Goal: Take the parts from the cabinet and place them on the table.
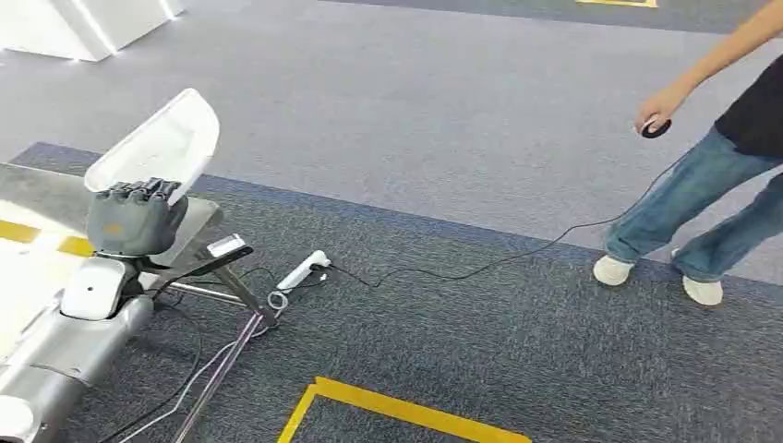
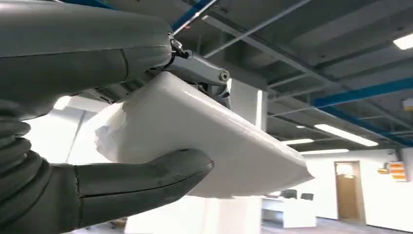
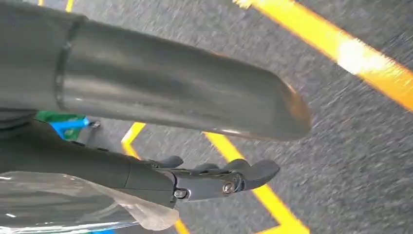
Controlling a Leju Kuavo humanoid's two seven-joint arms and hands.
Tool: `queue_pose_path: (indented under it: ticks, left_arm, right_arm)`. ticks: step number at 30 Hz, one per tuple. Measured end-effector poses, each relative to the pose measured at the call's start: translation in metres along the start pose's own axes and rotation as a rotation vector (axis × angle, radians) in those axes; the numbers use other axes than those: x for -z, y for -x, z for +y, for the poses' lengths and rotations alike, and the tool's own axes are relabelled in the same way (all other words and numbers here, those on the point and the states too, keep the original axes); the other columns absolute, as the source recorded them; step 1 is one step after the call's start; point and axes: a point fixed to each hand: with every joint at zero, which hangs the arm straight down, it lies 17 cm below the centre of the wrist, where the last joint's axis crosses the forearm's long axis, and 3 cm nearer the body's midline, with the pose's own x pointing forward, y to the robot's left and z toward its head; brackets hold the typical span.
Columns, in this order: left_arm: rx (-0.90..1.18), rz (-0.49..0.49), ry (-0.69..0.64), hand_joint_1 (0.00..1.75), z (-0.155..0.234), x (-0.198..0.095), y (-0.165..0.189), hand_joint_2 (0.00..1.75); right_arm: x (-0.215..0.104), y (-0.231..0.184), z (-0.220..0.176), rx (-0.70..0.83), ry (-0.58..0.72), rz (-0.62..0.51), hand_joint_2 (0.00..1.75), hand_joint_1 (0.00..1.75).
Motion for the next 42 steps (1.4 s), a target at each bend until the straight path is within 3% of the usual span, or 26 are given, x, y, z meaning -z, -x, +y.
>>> queue_pose_path:
  ticks: [42]
  left_arm:
    - [0.006, 0.036, -0.013, 1.75, 0.0039, 0.0008, 0.002, 1.75]
  right_arm:
    - [0.0, -0.0002, -0.0001, 0.001, 0.001, -0.001, 0.0, 0.0]
